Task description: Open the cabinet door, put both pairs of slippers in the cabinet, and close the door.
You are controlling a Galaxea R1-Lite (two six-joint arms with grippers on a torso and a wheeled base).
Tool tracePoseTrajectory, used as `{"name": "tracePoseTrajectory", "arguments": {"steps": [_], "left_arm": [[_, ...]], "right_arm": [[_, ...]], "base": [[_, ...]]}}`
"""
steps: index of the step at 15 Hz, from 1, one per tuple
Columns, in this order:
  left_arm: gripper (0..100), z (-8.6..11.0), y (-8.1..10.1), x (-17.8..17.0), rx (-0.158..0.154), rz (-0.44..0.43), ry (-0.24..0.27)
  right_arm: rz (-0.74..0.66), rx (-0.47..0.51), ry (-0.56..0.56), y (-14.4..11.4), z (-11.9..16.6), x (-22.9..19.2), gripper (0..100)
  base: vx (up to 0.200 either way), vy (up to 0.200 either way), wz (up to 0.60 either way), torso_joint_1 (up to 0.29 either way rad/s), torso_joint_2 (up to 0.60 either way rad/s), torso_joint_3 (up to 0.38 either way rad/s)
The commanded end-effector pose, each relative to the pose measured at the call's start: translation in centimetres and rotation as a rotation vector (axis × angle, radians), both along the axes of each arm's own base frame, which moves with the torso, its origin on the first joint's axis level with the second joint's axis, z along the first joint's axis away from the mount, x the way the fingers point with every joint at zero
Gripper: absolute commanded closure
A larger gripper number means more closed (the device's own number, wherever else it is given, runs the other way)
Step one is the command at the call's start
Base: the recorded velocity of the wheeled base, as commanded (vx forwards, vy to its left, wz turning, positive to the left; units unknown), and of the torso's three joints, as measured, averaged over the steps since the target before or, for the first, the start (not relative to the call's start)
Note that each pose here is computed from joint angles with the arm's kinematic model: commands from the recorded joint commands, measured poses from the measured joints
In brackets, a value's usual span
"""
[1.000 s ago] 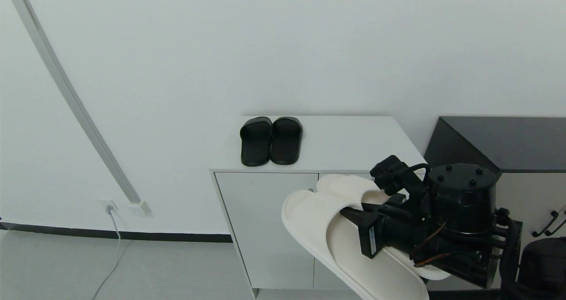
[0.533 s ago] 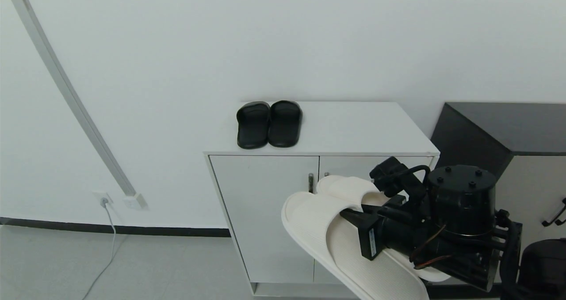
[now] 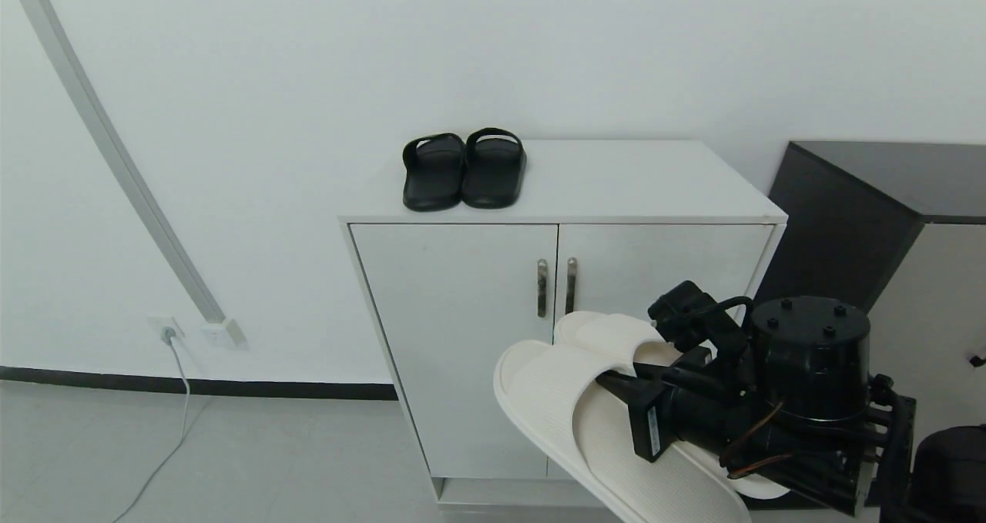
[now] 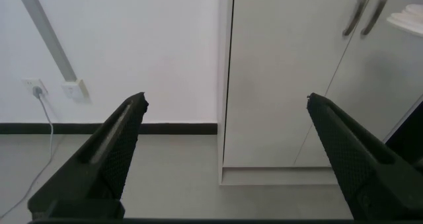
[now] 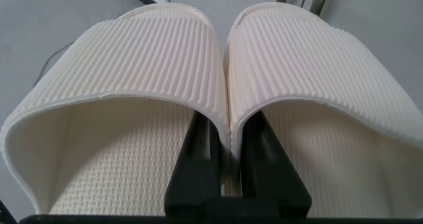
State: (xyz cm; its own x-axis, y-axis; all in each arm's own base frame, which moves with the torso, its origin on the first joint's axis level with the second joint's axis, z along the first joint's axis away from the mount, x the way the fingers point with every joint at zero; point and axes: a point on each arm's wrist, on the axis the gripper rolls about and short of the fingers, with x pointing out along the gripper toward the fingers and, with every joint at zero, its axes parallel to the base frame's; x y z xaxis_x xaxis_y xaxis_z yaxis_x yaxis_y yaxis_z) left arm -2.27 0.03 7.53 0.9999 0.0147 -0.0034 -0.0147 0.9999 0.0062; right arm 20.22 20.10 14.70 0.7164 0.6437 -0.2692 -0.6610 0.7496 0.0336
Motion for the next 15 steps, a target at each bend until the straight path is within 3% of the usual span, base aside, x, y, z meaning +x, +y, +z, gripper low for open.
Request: {"name": "tracePoseTrajectory", "arguments": {"steps": [1, 15], "left_arm": [[0, 0.00, 0.00, 0.00, 0.000, -0.001, 0.000], [0, 0.00, -0.02, 0.00, 0.008, -0.007, 0.000]], "right_arm": [[0.001, 0.000, 0.000, 0.00, -0.02, -0.02, 100], [0.010, -0.003, 0.001, -0.13, -0.62, -0.62, 100]], "base": [[0.000, 0.000, 0.00, -0.198, 0.51, 0.310], [0.000, 0.000, 0.00, -0.124, 0.47, 0.342]]}}
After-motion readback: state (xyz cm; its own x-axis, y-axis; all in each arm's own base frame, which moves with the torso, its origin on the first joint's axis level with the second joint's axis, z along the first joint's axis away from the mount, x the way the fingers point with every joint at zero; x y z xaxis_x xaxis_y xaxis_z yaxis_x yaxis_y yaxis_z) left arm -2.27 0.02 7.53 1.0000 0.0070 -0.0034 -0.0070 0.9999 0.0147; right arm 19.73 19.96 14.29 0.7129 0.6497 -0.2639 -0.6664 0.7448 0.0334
